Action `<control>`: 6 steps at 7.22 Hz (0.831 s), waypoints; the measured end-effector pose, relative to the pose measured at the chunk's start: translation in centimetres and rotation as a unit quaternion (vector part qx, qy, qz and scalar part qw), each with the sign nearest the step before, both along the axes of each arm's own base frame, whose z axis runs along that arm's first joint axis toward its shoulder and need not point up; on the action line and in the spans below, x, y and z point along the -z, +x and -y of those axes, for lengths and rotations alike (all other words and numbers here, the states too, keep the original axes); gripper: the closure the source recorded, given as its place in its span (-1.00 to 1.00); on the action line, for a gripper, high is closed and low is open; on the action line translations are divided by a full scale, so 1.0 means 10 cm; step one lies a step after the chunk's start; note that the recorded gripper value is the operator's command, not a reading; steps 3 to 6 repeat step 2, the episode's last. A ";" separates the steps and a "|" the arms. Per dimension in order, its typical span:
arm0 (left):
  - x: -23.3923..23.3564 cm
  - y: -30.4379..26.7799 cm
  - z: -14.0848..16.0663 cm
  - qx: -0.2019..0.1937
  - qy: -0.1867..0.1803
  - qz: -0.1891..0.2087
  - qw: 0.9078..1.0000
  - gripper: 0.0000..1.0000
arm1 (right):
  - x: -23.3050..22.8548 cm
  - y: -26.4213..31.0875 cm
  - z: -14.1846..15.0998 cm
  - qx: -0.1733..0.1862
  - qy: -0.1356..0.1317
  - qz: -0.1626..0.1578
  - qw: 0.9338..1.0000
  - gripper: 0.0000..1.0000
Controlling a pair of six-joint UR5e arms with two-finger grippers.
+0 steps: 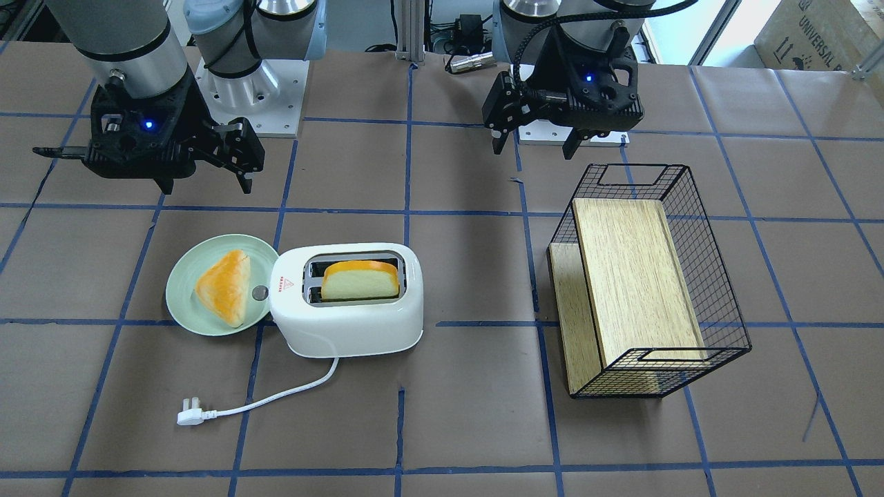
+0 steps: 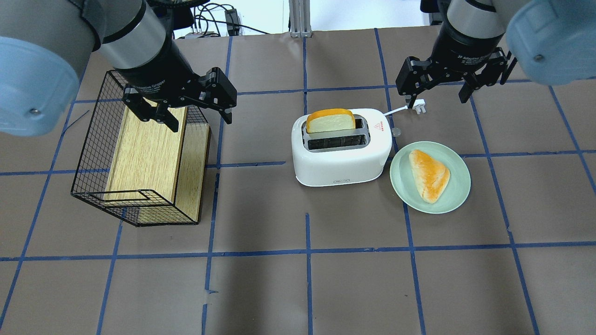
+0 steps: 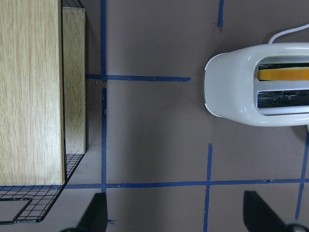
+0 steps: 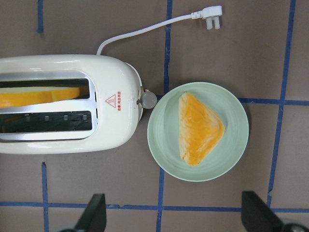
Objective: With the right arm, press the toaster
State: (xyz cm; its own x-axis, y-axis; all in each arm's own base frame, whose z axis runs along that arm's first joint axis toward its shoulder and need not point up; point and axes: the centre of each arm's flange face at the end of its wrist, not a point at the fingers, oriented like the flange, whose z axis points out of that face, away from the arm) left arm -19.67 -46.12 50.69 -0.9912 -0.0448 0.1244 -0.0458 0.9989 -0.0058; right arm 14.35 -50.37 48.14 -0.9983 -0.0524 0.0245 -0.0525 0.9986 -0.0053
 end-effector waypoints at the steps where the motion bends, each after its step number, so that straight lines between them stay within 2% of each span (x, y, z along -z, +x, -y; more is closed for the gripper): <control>1: 0.00 0.00 0.00 0.000 0.000 0.000 1.000 -1.00 | 0.01 0.00 0.00 0.000 0.001 0.000 1.000 -1.00; 6: 0.00 0.00 0.00 0.000 0.000 0.000 1.000 -1.00 | 0.01 0.00 0.00 0.000 0.001 0.000 1.000 -1.00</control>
